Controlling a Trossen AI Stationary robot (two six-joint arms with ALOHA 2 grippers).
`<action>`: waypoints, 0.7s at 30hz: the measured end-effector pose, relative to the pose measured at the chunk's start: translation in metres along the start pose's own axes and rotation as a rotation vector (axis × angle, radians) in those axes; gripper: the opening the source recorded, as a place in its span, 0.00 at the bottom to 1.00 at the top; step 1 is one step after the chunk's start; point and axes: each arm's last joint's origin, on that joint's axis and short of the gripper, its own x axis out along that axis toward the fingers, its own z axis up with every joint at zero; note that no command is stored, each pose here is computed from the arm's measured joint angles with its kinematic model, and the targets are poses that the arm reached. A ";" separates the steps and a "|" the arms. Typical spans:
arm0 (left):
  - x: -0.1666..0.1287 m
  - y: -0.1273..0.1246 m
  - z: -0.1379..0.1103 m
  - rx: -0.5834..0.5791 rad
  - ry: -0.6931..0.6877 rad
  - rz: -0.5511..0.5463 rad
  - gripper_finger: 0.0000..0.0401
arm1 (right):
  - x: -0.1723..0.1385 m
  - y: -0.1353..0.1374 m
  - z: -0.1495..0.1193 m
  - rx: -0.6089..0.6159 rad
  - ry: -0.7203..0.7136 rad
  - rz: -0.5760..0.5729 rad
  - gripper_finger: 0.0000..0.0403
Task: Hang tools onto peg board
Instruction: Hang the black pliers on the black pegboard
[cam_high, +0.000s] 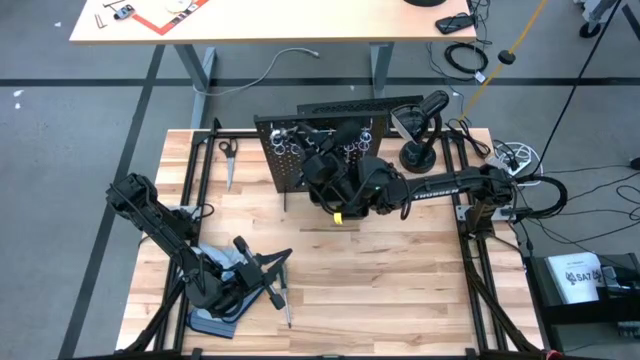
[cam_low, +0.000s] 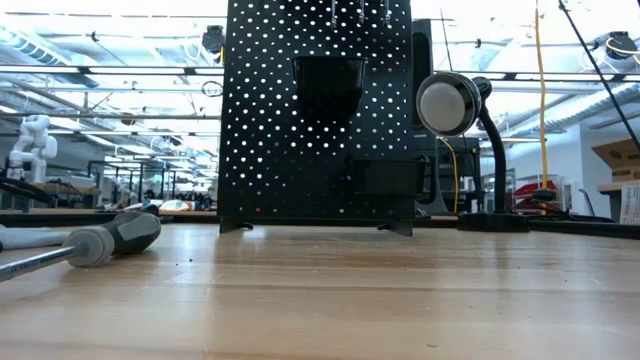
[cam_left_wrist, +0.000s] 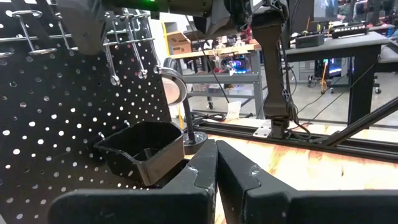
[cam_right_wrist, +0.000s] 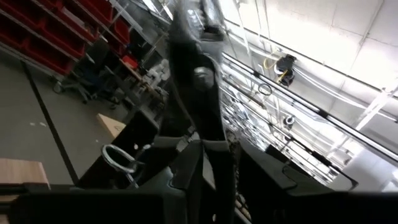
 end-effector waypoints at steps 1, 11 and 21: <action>0.000 0.000 0.000 0.000 0.000 0.000 0.03 | 0.000 0.000 0.000 -0.008 0.011 -0.007 0.25; 0.000 0.000 0.000 0.000 0.000 0.000 0.03 | -0.003 0.000 0.001 -0.039 0.055 -0.028 0.26; 0.000 0.000 0.000 0.000 0.000 0.000 0.03 | -0.005 0.000 0.003 0.004 0.066 -0.041 0.02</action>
